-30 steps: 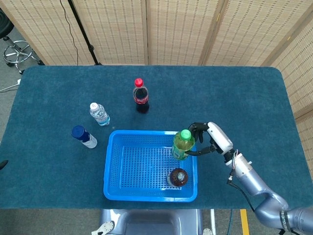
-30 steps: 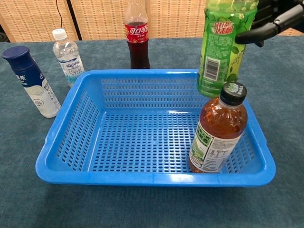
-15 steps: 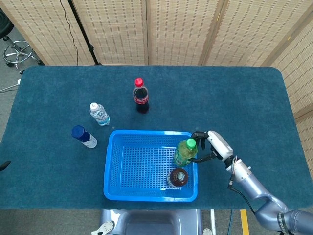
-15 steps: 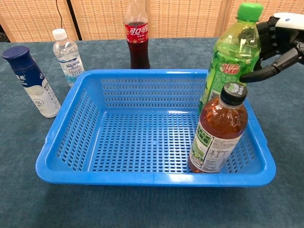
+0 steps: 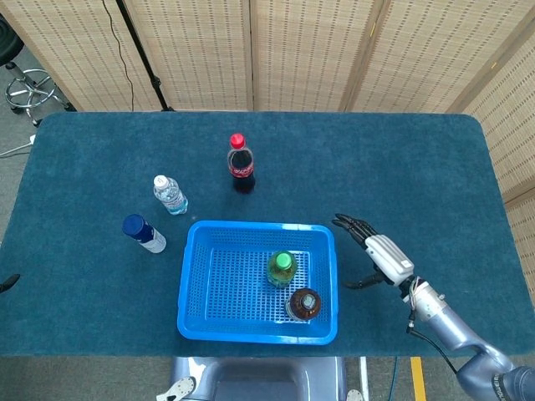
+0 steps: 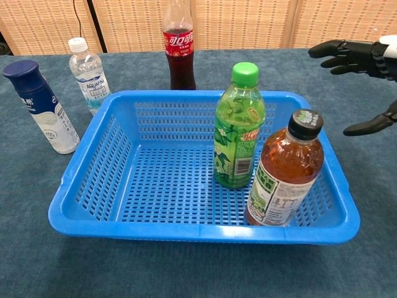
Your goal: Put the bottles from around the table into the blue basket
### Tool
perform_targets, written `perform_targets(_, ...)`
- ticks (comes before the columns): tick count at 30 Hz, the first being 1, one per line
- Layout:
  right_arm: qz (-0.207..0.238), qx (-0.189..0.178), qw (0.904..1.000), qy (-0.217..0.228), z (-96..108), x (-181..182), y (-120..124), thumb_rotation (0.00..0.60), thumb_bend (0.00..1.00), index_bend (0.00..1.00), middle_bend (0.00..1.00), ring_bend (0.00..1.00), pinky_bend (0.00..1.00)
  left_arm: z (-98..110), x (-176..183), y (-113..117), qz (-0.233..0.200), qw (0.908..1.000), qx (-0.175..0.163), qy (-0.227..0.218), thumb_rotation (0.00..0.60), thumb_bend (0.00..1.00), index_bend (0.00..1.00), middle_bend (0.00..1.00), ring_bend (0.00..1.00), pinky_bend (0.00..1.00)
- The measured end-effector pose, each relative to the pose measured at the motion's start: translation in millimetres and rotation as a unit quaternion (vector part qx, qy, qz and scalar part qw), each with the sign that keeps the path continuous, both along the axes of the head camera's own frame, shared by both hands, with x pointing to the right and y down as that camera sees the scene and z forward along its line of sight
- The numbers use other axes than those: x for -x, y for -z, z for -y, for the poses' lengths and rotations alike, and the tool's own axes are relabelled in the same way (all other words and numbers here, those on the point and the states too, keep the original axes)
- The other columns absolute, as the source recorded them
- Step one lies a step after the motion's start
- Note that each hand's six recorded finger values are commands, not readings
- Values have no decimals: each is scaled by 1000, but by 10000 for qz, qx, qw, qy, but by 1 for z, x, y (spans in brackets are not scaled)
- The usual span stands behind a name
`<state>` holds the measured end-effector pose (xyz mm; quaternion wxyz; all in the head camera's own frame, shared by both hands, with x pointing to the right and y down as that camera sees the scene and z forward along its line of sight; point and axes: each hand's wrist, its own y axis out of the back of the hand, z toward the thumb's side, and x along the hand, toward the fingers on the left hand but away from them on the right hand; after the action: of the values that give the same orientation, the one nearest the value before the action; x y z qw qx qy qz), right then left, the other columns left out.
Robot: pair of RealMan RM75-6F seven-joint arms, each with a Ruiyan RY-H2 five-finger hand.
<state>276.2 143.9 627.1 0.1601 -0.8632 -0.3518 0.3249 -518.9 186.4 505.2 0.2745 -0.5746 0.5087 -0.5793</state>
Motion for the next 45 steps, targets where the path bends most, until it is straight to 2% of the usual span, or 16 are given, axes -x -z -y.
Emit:
perform_targets(6,-41,-382,9985,-384,28,-11,22,600,0,0,0,0,0,1,0,1,-34,10000,-73,-10,600,0,0,0,0,0)
perform_targets(10,-45,-546,9957,-746,61,-17,30,600,0,0,0,0,0,2,-1,1,-27,9999,-111,-23,600,0,0,0,0,0)
perform_targets(16,-207,-515,9918,-1147,111,-22,20,600,0,0,0,0,0,5,-7,-2,-36,9997,-204,-133,600,0,0,0,0,0)
perform_targets(19,-232,-526,9895,-1327,129,-27,15,600,0,0,0,0,0,12,-12,-4,-133,9991,-324,-255,600,0,0,0,0,0)
perform_targets(21,-302,-553,9886,-1371,133,-32,14,600,0,0,0,0,0,18,-16,-7,-265,9981,-394,-403,600,0,0,0,0,0)
perform_targets(25,-527,-606,9874,-1361,126,-49,17,600,0,0,0,0,0,27,-27,-20,-807,9941,-370,-628,600,0,0,0,0,0)
perform_targets(28,-765,-688,9865,-1276,117,-61,22,600,0,0,0,0,0,33,-36,-33,-1415,9870,-295,-709,600,0,0,0,0,0)
perform_targets(33,-1278,-934,9809,-1129,98,-82,33,600,0,0,0,0,0,40,-46,-64,-2513,9653,-163,-690,600,0,0,0,0,0)
perform_targets(38,-1992,-1301,9657,-1040,70,-108,49,600,0,0,0,0,0,37,-50,-104,-3239,9441,92,-600,600,0,0,0,0,0)
perform_targets(45,-2786,-1552,9389,-1297,2,-142,71,600,0,0,0,0,0,23,-55,-147,-3666,9291,389,-296,600,0,0,0,0,0)
